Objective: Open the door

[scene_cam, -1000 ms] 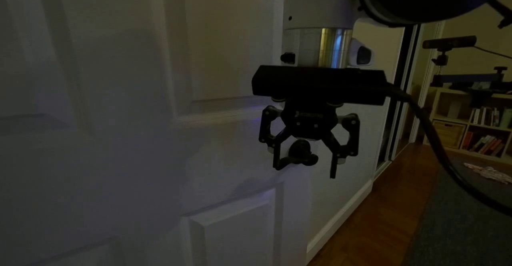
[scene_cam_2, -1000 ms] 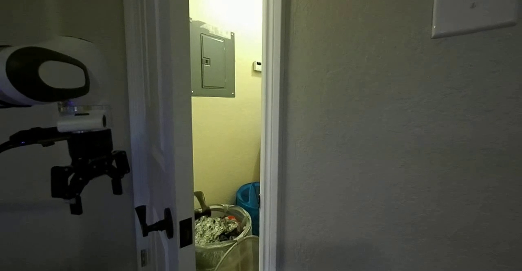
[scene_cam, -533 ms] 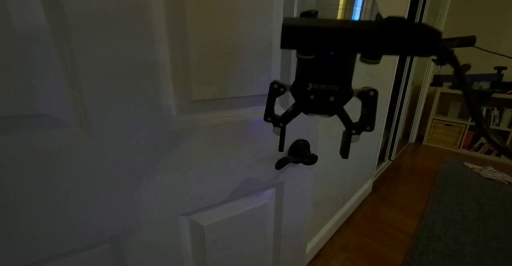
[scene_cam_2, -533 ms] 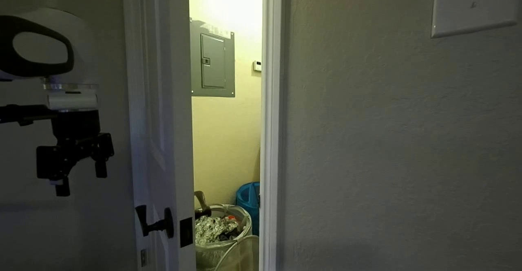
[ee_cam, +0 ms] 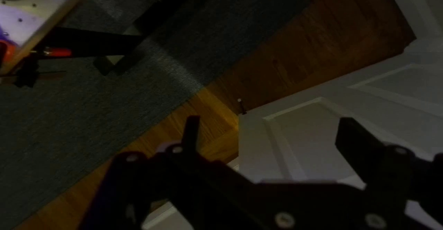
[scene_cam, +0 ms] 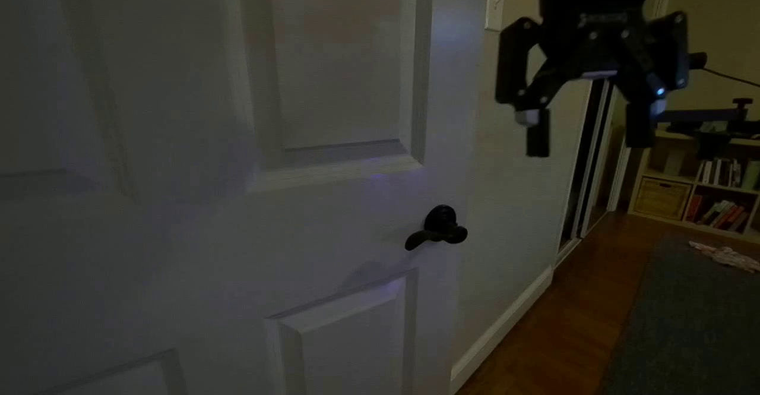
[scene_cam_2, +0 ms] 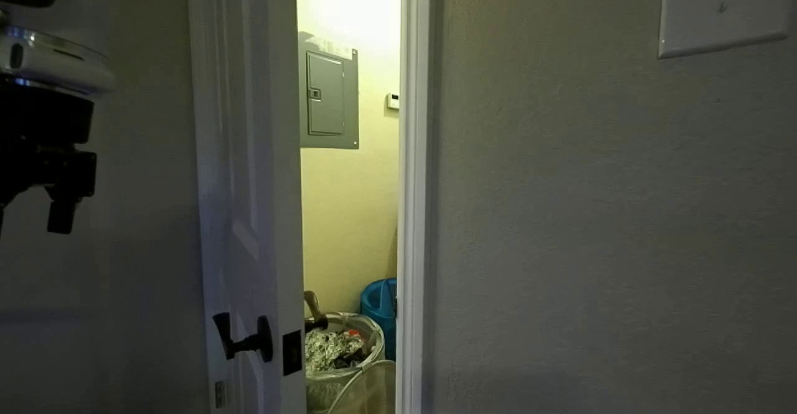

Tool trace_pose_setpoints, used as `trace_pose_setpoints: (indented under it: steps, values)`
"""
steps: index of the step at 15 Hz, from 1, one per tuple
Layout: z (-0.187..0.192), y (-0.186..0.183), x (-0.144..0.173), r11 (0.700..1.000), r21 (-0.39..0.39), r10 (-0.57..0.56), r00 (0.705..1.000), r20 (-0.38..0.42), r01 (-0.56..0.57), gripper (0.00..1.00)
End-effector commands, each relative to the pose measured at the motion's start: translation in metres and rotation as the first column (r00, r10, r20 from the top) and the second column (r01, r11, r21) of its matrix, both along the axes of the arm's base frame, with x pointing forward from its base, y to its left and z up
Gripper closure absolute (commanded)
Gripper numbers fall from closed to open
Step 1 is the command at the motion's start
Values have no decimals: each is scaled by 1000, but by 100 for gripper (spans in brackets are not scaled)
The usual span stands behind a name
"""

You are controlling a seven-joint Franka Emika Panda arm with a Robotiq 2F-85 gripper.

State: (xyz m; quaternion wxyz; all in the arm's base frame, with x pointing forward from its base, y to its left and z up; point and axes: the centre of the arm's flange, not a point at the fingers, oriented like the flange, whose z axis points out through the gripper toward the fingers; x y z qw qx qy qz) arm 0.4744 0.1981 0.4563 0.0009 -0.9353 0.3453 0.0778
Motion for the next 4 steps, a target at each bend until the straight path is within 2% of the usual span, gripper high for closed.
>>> trace_pose_setpoints:
  steps: [1, 2, 3, 4]
  values:
    - [36, -22, -51, 1000, -11, 2, 999, -35, -3, 0]
    - [42, -24, -57, 1000, -5, -9, 999, -33, 9, 0]
    - [30, -11, -28, 1000, -18, 3, 1000, -29, -3, 0]
    - [38, -14, -35, 1000, -18, 2, 1000, -25, -2, 0]
